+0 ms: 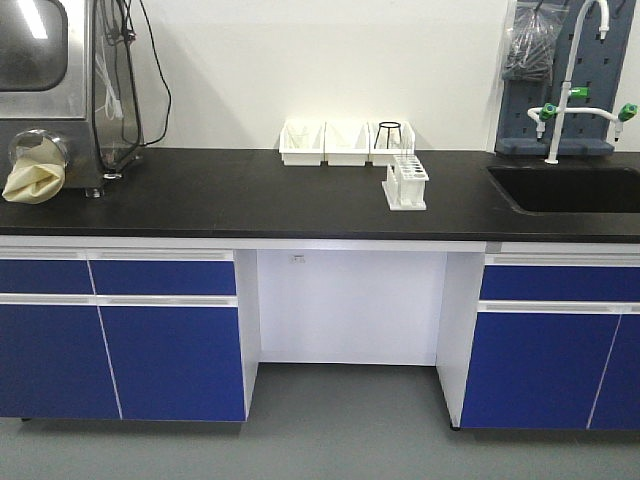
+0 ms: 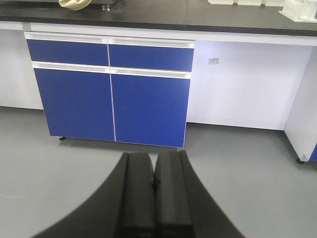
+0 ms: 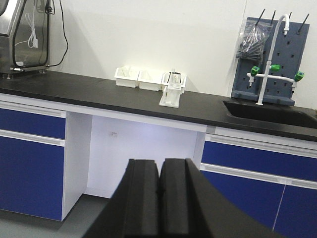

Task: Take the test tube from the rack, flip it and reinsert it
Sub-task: 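Drive the base forward toward the white test tube rack on the bench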

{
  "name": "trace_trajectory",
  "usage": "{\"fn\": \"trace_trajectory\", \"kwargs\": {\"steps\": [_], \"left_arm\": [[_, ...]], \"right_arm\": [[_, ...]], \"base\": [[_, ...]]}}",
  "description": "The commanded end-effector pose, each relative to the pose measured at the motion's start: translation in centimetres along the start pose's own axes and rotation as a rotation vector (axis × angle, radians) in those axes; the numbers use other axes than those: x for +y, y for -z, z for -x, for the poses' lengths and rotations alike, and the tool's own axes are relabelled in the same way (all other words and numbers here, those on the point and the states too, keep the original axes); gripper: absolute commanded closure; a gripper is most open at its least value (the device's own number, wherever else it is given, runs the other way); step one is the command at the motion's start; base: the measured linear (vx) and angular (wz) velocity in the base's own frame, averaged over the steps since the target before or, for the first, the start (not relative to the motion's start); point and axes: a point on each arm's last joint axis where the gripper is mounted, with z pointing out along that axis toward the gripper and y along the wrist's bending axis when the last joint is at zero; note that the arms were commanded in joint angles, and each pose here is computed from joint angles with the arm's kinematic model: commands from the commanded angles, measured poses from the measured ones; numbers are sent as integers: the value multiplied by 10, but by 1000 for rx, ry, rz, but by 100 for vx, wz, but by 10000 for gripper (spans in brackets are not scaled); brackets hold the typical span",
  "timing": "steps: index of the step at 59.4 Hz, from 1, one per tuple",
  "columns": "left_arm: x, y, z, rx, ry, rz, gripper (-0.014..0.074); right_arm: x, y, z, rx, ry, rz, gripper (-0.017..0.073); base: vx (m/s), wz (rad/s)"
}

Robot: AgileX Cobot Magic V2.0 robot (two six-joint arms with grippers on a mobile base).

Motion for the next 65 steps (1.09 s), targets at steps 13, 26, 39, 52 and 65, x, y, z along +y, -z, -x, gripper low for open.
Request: {"fn": "trace_trajectory", "kwargs": {"steps": [13, 26, 39, 52, 65], "left_arm": [[-2, 1, 8, -96, 3, -23, 600], [-2, 1, 8, -96, 3, -23, 600], [-2, 1, 8, -96, 3, -23, 600], [-2, 1, 8, -96, 3, -23, 600], [-2, 1, 8, -96, 3, -23, 600]], "right_arm": [[0, 1, 7, -89, 4, -1, 572], [0, 1, 7, -89, 4, -1, 572], [0, 1, 7, -89, 4, -1, 572], [0, 1, 7, -89, 4, -1, 572], [0, 1, 7, -89, 4, -1, 572]], "base": [[0, 0], [0, 0], [0, -1], [3, -3], [8, -3]]}}
